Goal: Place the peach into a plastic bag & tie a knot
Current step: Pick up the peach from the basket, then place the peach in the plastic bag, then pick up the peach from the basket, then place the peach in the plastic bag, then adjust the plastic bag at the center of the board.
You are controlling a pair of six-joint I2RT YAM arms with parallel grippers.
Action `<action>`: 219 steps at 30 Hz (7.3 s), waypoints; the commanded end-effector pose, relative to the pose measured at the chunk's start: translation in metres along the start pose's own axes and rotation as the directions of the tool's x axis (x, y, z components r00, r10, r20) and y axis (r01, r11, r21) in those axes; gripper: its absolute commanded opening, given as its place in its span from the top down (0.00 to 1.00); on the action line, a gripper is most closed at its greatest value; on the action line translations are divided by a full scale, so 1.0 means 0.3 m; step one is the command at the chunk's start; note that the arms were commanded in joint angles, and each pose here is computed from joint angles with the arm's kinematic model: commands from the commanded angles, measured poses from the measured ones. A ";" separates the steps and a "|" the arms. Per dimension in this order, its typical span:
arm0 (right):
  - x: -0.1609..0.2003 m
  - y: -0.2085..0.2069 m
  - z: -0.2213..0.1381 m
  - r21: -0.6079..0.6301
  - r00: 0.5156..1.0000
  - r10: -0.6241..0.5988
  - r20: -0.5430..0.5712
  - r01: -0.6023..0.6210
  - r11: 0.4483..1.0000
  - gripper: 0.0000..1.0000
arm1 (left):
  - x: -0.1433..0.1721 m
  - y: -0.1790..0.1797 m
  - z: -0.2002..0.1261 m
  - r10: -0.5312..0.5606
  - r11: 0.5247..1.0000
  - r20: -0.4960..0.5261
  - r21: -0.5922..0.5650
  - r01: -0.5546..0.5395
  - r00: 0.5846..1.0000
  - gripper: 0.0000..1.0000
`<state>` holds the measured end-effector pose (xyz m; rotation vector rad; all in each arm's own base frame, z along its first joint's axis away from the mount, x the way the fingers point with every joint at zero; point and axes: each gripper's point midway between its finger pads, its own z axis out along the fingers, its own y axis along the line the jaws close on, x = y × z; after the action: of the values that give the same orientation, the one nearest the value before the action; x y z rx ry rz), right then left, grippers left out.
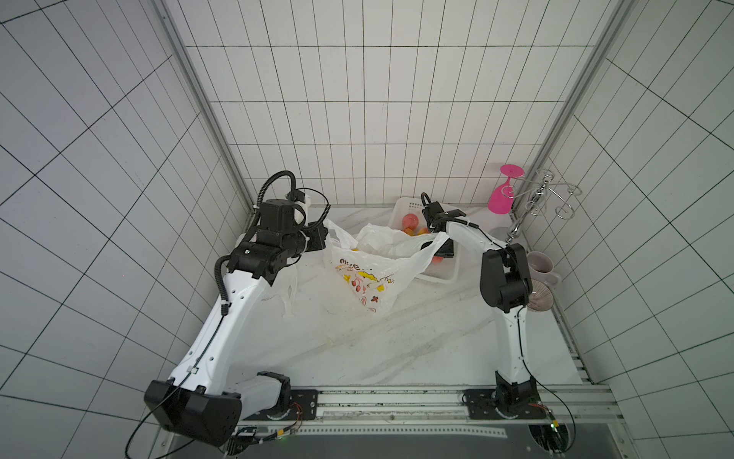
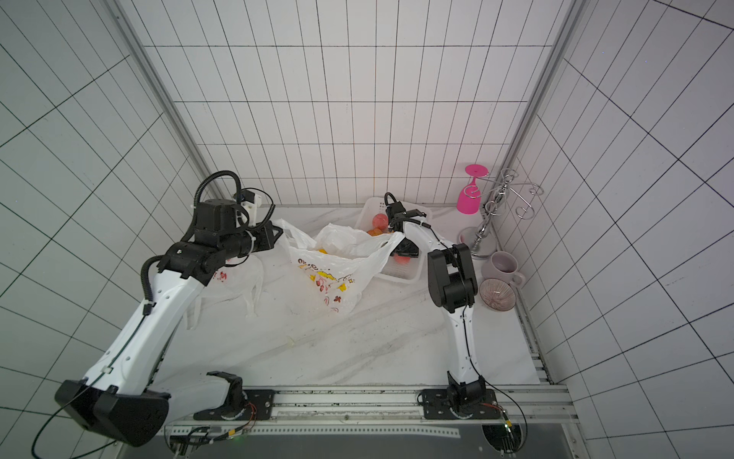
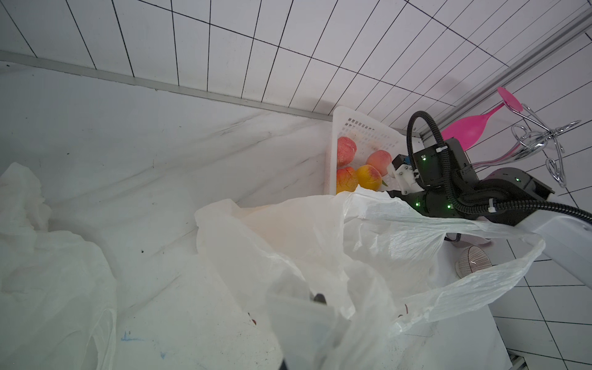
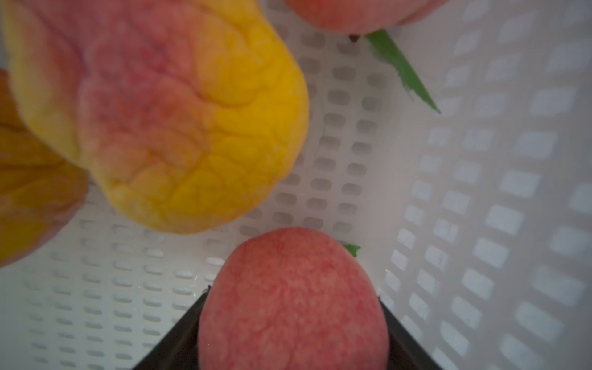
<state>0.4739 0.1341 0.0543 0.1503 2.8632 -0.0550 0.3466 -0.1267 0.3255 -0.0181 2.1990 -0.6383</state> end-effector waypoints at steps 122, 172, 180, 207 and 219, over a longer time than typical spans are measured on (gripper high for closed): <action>-0.361 0.080 -0.031 -0.139 0.963 0.176 0.204 -0.150 0.979 0.20 | 0.019 0.028 -0.092 0.099 0.993 0.069 -0.076 -0.093 0.993 1.00; 0.564 0.567 -0.748 -0.621 0.939 -0.343 0.039 0.292 0.728 0.23 | 0.040 -0.304 -0.189 0.256 0.896 0.203 0.318 -0.311 0.945 1.00; 0.500 0.429 -0.907 -0.527 0.949 -0.275 0.154 0.314 0.790 0.11 | 0.035 -0.266 -0.163 0.232 0.923 0.195 0.264 -0.279 0.953 1.00; 0.449 0.116 -0.857 -0.420 0.964 0.230 0.133 -0.156 0.894 0.37 | 0.011 -0.281 -0.187 0.205 0.931 0.211 0.258 -0.257 0.956 1.00; 0.312 0.012 -1.252 -0.330 0.888 -0.053 0.457 0.225 0.917 0.87 | -0.060 -0.287 -0.339 0.113 0.963 0.255 0.209 -0.168 0.960 1.00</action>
<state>0.2941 0.1845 0.3344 -0.0229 2.4824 0.4065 0.2808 -0.1602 0.4121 0.2185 1.8949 -0.7454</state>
